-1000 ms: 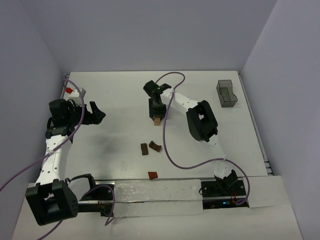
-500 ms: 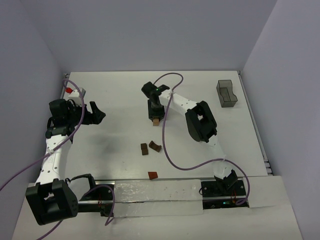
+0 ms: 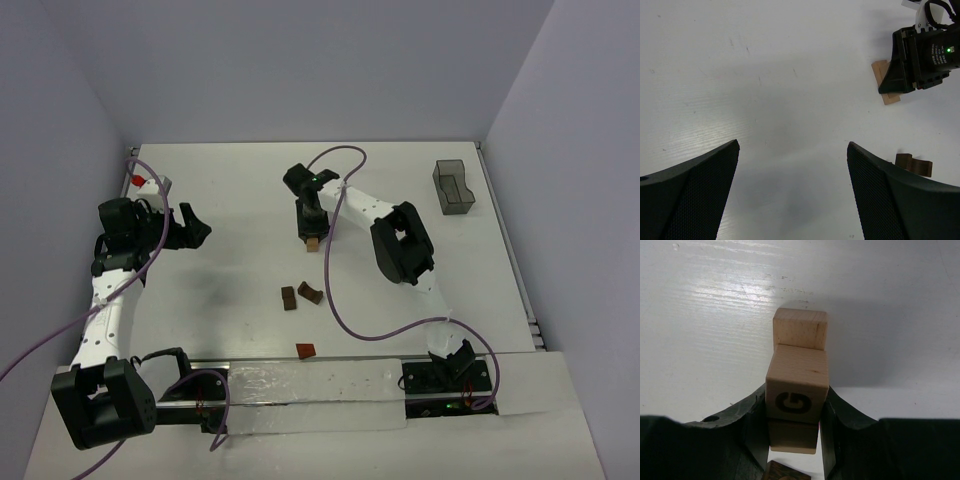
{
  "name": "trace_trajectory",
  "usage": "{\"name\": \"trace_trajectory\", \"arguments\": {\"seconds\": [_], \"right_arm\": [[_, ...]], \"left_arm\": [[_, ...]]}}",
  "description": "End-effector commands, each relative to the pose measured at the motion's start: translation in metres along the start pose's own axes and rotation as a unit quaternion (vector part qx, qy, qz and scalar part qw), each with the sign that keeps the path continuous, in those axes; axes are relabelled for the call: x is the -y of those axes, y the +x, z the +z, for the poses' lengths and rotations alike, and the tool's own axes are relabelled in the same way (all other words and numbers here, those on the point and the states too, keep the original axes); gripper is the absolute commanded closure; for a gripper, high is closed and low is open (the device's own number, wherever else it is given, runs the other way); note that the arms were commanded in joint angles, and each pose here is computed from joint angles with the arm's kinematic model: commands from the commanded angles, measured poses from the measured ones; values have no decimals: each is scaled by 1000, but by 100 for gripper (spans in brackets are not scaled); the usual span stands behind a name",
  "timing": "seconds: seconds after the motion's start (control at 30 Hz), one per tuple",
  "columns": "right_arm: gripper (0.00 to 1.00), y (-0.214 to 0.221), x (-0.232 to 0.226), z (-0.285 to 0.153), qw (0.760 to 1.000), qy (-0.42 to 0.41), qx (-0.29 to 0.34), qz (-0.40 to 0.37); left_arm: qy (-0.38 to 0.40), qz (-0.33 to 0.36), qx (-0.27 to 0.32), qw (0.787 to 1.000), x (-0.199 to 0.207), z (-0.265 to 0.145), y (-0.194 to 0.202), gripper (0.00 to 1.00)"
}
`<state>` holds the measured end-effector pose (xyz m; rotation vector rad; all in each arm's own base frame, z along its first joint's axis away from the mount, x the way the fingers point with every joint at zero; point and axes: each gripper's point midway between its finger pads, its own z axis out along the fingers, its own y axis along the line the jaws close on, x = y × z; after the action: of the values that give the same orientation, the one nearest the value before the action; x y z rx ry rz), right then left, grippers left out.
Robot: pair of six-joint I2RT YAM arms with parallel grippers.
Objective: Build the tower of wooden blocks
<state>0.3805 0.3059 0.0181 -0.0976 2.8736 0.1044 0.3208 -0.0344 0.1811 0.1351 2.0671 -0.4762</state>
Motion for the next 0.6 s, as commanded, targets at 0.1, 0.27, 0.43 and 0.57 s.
{"name": "trace_trajectory", "arguments": {"seconds": [0.1, 0.27, 0.43, 0.57], "right_arm": [[59, 1, 6, 5, 1000, 7, 1, -8], [38, 1, 4, 5, 1000, 3, -1, -7], [28, -3, 0, 7, 1000, 0, 2, -8], [30, -7, -2, 12, 1000, -1, 3, -12]], "left_arm": [[-1, 9, 23, 1000, -1, -1, -13, 5], [0, 9, 23, 1000, 0, -1, -14, 5], [0, 10, 23, 1000, 0, -1, -14, 5], [-1, 10, 22, 1000, 0, -1, -13, 5]]}}
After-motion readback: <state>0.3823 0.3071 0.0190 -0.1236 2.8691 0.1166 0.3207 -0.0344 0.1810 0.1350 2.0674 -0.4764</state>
